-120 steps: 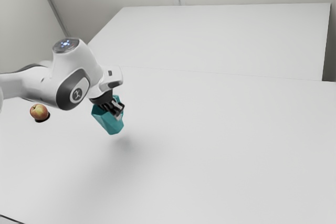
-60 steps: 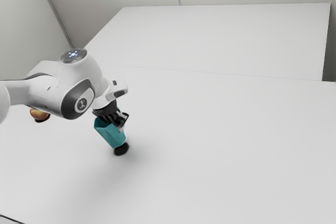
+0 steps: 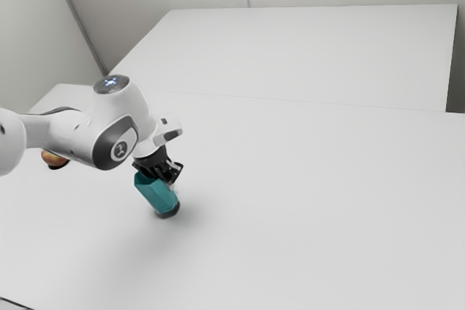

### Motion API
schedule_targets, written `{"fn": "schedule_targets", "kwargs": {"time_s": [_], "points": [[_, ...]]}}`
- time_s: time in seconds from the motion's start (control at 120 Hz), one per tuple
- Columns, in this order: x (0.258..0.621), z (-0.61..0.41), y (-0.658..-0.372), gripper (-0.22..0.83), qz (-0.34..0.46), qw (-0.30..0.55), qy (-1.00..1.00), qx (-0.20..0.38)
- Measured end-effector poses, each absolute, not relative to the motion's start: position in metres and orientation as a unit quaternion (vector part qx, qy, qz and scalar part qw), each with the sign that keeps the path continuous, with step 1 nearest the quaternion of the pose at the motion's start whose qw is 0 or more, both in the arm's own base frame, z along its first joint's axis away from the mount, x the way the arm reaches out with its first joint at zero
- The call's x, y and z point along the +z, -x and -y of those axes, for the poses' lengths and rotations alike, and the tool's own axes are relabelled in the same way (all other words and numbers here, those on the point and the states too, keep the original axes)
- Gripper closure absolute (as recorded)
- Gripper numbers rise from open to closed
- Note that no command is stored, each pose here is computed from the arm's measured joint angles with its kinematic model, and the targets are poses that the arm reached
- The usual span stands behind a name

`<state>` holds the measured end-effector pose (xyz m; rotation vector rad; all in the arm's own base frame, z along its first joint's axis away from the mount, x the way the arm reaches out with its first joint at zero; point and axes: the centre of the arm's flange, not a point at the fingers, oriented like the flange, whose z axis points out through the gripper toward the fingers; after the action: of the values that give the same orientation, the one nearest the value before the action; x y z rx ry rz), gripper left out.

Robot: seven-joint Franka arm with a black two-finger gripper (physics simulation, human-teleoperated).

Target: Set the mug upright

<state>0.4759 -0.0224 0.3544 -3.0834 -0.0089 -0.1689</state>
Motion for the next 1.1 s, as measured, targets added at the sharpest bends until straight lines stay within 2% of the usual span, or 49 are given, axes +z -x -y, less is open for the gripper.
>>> {"fn": "schedule_targets", "kwargs": {"time_s": [0.608,0.65,0.775,0.858,0.967,1.1], "points": [[0.333,0.023,-0.477,0.76,0.019,0.025,0.999,-0.037],[0.334,0.023,-0.477,0.72,0.020,0.024,0.999,-0.037],[0.340,0.024,-0.477,0.44,0.021,0.019,0.999,-0.043],[0.346,0.024,-0.477,0.30,0.022,0.018,0.998,-0.049],[0.355,0.024,-0.478,0.19,0.021,0.017,0.998,-0.059],[0.369,0.024,-0.478,0.10,0.020,0.016,0.997,-0.072]]}}
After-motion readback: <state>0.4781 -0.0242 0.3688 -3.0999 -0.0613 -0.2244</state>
